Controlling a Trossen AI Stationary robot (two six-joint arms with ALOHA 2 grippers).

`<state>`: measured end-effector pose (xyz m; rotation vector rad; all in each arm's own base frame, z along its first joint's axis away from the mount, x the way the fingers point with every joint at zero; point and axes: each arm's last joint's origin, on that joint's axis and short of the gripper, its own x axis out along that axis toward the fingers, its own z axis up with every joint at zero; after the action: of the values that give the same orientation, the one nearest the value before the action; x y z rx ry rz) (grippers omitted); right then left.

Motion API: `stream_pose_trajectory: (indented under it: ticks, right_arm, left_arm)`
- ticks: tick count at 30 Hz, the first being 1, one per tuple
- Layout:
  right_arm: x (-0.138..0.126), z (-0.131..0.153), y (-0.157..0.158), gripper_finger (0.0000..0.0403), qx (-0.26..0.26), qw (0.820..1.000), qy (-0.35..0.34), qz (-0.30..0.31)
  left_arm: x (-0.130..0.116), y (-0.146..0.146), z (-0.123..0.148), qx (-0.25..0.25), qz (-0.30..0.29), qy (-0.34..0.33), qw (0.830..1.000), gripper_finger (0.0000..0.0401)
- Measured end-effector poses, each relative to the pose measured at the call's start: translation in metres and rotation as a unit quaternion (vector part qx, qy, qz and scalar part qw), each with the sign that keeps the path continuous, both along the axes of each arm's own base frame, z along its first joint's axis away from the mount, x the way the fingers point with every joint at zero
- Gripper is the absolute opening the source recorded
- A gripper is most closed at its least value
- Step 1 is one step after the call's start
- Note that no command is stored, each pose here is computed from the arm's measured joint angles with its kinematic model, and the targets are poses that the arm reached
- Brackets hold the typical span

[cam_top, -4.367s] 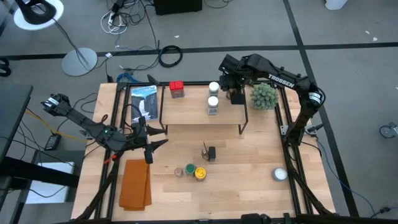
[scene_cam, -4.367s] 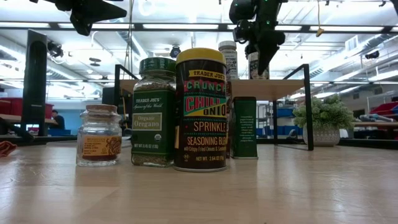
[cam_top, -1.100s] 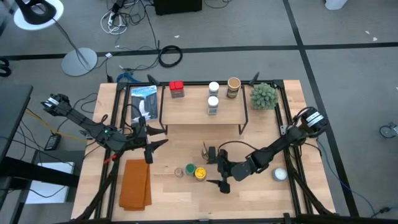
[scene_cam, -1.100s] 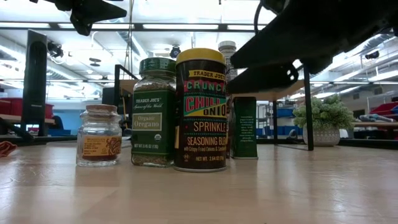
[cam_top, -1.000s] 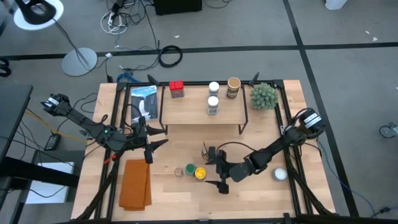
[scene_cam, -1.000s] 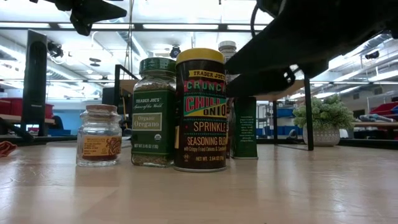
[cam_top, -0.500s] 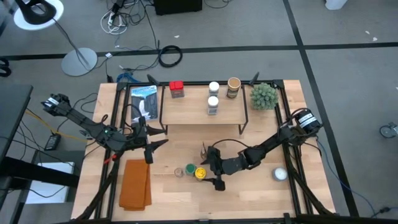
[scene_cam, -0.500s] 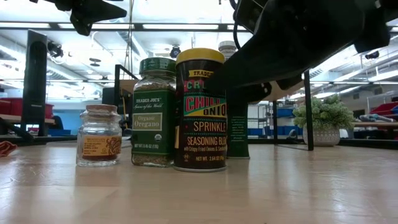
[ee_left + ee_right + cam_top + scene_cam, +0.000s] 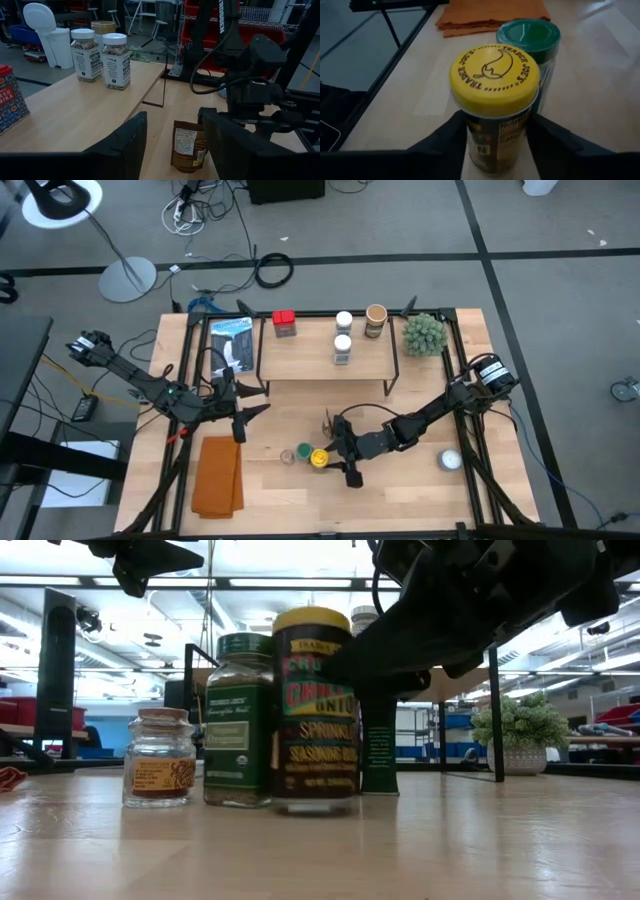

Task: Shelf spices
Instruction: Put the yellow seasoning bottle on the shelf, then put the green seasoning bottle on the shelf

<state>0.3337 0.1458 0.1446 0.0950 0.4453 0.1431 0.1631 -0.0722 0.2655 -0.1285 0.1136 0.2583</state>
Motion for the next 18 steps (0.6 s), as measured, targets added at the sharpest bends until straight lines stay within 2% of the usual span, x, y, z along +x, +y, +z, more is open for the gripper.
stream_pose_trajectory:
  ticks: [4, 18]
  right_arm:
    - [0.0004, 0.0009, 0.0002, 0.0155, 0.000, 1.000, -0.005, 0.001]
    - [0.0012, 0.0040, 0.0012, 0.0151, 0.011, 1.000, -0.017, 0.010]
  left_arm:
    - [0.0000, 0.0000, 0.0000, 0.000, 0.000, 0.000, 1.000, 0.0198]
    - [0.0000, 0.0000, 0.0000, 0.000, 0.000, 0.000, 1.000, 0.0198]
